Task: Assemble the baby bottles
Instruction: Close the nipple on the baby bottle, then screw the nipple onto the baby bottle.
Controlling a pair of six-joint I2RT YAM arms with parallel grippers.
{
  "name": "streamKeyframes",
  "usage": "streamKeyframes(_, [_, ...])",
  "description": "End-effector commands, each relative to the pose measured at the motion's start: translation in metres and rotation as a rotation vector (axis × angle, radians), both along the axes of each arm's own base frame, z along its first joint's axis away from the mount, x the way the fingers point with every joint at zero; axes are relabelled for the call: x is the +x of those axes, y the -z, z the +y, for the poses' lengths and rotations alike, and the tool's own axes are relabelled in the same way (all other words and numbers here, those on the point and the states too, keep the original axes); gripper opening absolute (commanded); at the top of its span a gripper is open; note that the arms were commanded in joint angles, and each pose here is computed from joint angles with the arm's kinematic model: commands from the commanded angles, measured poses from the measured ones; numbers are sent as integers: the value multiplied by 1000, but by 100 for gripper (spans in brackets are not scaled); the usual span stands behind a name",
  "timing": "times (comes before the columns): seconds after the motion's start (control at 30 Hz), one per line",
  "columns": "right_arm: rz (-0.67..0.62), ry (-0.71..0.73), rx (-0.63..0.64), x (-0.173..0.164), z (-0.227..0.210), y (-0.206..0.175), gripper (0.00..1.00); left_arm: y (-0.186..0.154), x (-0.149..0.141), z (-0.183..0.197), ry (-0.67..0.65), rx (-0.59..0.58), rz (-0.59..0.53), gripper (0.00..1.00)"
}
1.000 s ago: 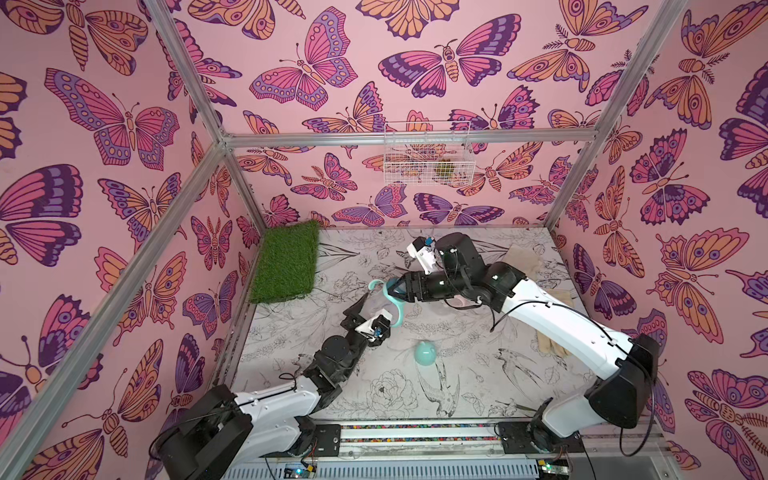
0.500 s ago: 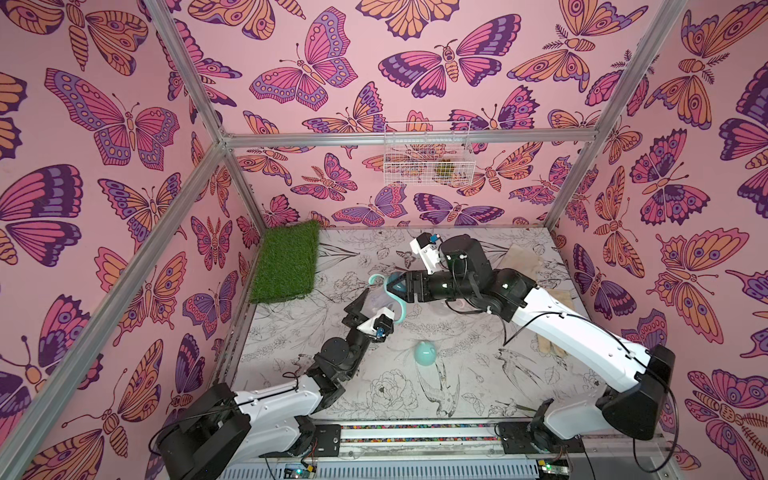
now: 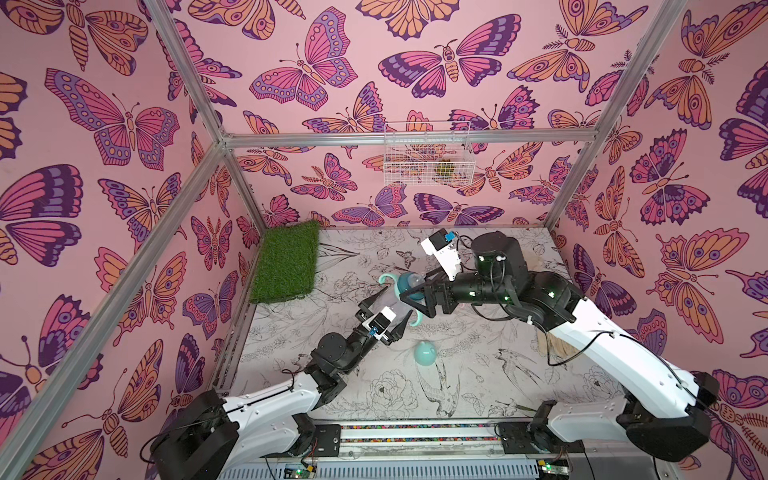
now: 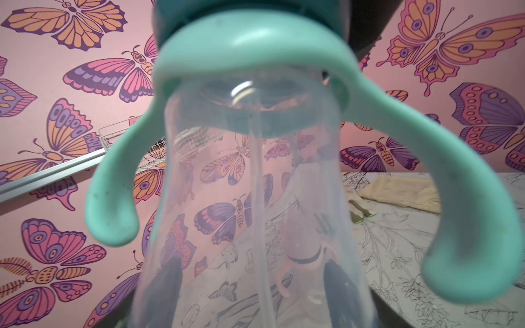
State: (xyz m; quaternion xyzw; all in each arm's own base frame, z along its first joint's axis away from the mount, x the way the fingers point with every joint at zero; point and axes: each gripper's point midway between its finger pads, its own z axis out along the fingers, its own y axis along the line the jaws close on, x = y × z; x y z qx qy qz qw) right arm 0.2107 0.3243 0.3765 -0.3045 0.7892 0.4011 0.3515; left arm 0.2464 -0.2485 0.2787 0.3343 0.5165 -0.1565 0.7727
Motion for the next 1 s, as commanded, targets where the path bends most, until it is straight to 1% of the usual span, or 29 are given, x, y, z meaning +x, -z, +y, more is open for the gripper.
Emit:
streamKeyframes(0.0, [-87,-42,-49,-14,-15,-11,93,-11,1,0,54,-95,43,0])
streamKeyframes(0.1, [-169,-73,-98,-18,-25,-10,93,-11,-1,1,114,-132,88,0])
streamKeyframes(0.13, [-200,-83,-116,-19,-28,-9,93,-26,0,0,138,-165,80,0])
streamKeyframes(0.23, [-296,-93,-157,-17,-34,-8,93,-33,-4,2,220,-219,123,0])
streamKeyframes(0.3, [-355,-105,-155,-16,-35,-12,93,-37,-8,2,274,-240,139,0])
streamKeyframes(0.4, [-418,-141,-105,-17,-31,-23,92,-40,-17,-2,356,-243,151,0])
streamKeyframes(0.47, [-443,-182,-45,-19,-26,-31,91,-43,-24,-6,417,-240,162,0])
streamKeyframes(0.67, [-468,-283,106,-23,-13,-50,91,-54,-40,-14,566,-255,177,0])
streamKeyframes(0.77, [-478,-310,149,-23,-10,-55,91,-61,-45,-16,620,-276,176,0])
streamKeyframes(0.97, [-481,-370,210,-28,-5,-65,92,-66,-50,-21,694,-278,186,0])
